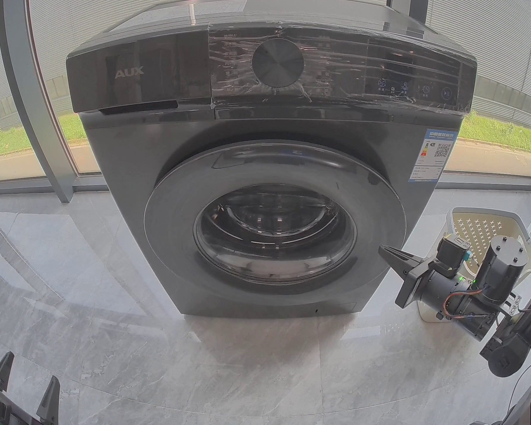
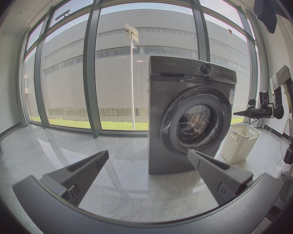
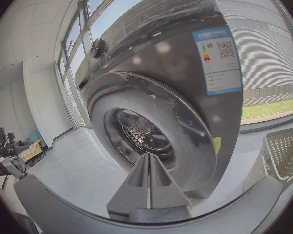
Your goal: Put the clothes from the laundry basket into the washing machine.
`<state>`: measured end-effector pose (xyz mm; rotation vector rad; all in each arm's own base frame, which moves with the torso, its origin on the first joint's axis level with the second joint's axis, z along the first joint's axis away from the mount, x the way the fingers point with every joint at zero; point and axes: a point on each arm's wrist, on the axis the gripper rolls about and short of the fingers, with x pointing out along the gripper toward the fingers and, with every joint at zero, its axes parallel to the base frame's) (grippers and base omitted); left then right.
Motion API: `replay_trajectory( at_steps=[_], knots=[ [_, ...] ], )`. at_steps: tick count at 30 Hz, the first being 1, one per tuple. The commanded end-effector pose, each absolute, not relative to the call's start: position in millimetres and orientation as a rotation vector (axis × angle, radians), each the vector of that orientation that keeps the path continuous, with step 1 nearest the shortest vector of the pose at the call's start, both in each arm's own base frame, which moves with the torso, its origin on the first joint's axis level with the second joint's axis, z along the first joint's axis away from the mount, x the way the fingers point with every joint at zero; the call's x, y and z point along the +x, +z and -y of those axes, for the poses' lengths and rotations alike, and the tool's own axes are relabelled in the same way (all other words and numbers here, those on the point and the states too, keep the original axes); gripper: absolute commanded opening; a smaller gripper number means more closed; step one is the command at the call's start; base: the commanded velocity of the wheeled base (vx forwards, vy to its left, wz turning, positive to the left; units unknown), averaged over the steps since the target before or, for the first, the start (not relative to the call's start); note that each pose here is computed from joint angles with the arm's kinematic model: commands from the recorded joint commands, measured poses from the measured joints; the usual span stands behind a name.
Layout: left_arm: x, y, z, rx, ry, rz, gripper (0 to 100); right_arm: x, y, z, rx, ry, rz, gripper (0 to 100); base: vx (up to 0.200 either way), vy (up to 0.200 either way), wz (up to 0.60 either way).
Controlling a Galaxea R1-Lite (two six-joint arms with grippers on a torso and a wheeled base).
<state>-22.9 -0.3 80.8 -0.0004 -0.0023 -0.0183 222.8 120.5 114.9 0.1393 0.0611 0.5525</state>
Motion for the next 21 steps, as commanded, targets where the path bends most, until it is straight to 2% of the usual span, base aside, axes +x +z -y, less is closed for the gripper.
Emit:
replay_trajectory(
  at_steps=[1, 13, 21],
  knots=[
    [-23, 76, 0, -0.002, -0.018, 0.003, 100, 222, 123, -124, 0.15, 0.568, -0.026, 0, 0.2, 0.0, 0.0],
    [-23, 76, 0, -0.003, -0.018, 0.003, 100, 224, 125, -125, 0.156, 0.564, -0.013, 0, 0.2, 0.0, 0.0],
    [-23, 76, 0, -0.002, -0.018, 0.003, 100, 236, 137, -125, 0.172, 0.535, 0.048, 0, 0.0, 0.0, 0.0]
  ],
)
